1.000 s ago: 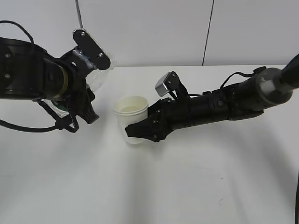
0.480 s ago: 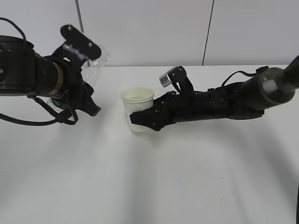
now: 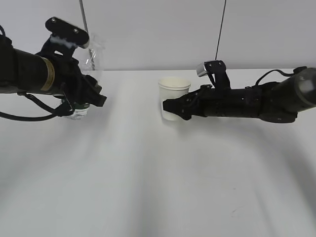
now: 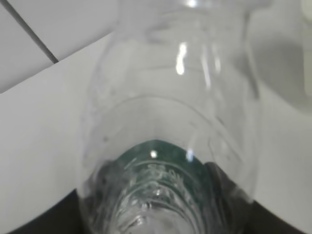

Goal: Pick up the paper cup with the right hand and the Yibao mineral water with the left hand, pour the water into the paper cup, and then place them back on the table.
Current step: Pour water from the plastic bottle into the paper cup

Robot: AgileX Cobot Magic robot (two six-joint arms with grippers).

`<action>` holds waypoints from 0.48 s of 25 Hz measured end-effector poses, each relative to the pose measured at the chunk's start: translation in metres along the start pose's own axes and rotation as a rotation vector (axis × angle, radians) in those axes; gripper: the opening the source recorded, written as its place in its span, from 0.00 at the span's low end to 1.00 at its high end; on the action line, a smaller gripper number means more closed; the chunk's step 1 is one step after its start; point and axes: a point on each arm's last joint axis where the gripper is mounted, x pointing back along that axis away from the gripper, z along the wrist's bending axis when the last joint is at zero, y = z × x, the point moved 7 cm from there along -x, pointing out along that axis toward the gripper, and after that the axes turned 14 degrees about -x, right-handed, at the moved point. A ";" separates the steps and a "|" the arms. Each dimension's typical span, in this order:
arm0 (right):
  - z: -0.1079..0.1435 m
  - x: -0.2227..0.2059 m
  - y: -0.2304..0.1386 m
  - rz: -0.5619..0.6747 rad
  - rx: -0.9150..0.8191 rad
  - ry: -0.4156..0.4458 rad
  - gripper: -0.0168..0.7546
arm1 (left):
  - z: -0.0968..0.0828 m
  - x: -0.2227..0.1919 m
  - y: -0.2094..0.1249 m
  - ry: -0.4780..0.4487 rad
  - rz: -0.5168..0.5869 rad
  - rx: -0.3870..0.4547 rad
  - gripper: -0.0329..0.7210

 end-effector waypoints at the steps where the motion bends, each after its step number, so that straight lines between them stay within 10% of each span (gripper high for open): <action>1: -0.003 0.001 0.001 -0.004 -0.005 -0.009 0.73 | 0.001 0.000 0.001 -0.011 -0.015 0.015 0.50; 12: -0.011 0.002 0.010 -0.020 0.009 -0.043 0.73 | 0.015 -0.009 0.001 -0.123 -0.161 0.180 0.50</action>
